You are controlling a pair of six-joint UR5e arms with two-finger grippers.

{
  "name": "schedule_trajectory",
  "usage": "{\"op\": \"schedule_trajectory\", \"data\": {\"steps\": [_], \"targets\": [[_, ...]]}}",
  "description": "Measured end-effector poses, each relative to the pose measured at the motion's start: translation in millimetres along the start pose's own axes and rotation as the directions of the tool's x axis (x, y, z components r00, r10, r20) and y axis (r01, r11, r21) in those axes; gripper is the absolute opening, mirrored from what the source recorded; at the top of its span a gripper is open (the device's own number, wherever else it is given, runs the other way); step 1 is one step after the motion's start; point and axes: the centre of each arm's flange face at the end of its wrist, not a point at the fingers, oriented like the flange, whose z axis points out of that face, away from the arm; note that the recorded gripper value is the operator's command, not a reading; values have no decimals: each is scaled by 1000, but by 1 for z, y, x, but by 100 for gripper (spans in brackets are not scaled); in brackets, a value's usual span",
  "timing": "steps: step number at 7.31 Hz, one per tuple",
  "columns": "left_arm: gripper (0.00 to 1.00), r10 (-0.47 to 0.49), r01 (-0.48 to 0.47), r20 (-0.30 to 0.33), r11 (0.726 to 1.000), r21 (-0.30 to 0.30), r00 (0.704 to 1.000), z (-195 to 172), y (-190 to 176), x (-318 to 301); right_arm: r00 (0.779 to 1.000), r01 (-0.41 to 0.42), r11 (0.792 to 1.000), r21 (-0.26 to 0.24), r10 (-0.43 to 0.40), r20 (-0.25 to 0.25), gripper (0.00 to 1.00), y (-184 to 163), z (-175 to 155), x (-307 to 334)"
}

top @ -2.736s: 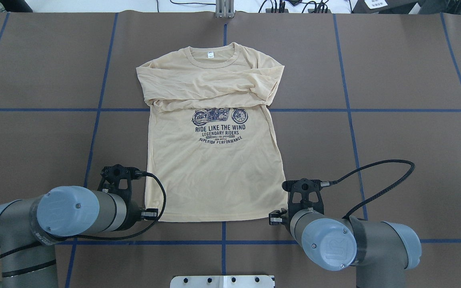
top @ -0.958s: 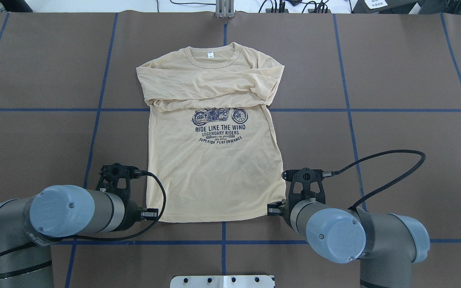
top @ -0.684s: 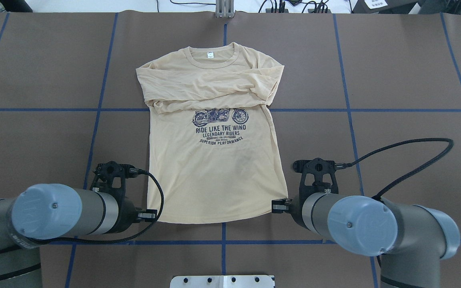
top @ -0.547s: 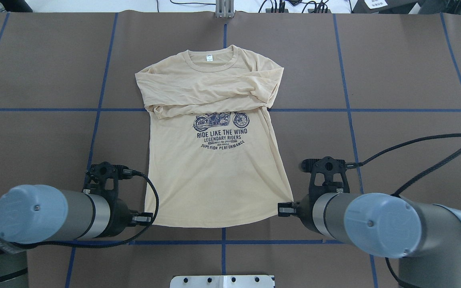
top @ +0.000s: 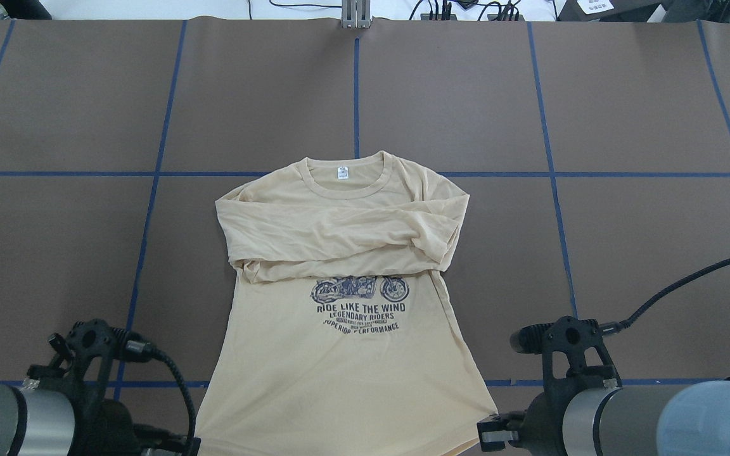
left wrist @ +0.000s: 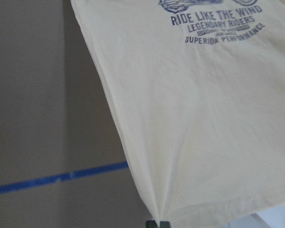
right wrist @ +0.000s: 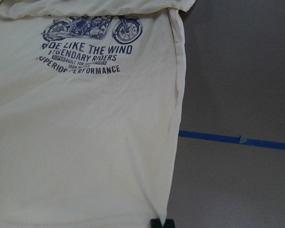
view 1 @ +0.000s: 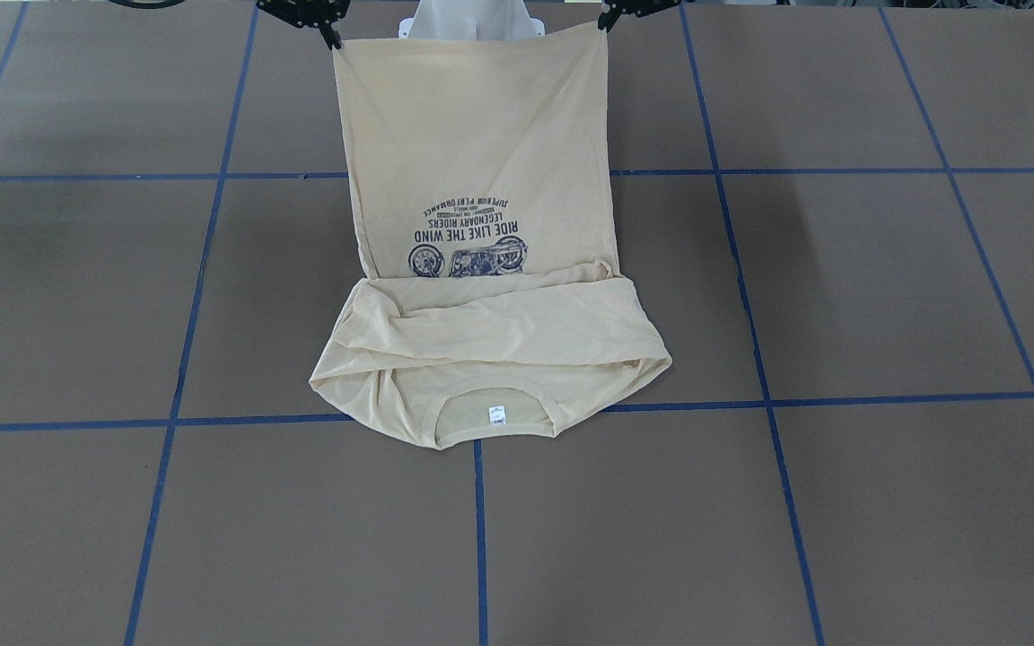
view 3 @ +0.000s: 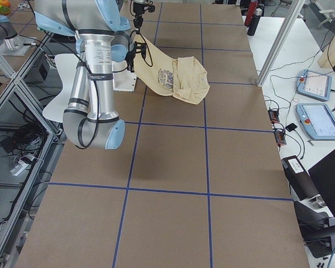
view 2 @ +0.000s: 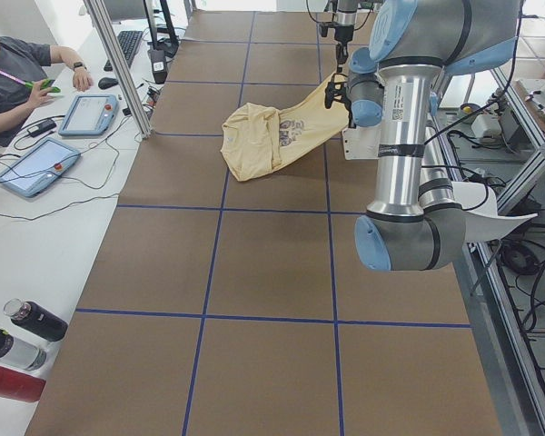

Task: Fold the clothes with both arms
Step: 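Lift the hem with both grippers and fold it toward the collar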

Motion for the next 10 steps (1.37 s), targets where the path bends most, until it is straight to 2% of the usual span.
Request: {"op": "schedule_trajectory", "data": {"steps": [1,3,6,8,10], "targets": [[0,6,-6,-1,1000,-16,1000,-5,6,3,1000,0,1000,15,0,-6,0,-1,0,0],[0,-4,4,34,1000,-9,999,18,-3,3,999,-25,997,70,27,-30,0,-20,7,3],[0,-70,59,125,994,92,990,63,-68,-10,993,-85,980,180,98,-64,0,-83,43,-24],[0,-116,89,155,981,170,981,56,-106,-28,990,-89,961,260,115,-84,0,-114,55,-33],[0,-162,116,176,962,246,971,51,-147,-40,986,-96,944,315,133,-99,0,-142,60,-39]]}}
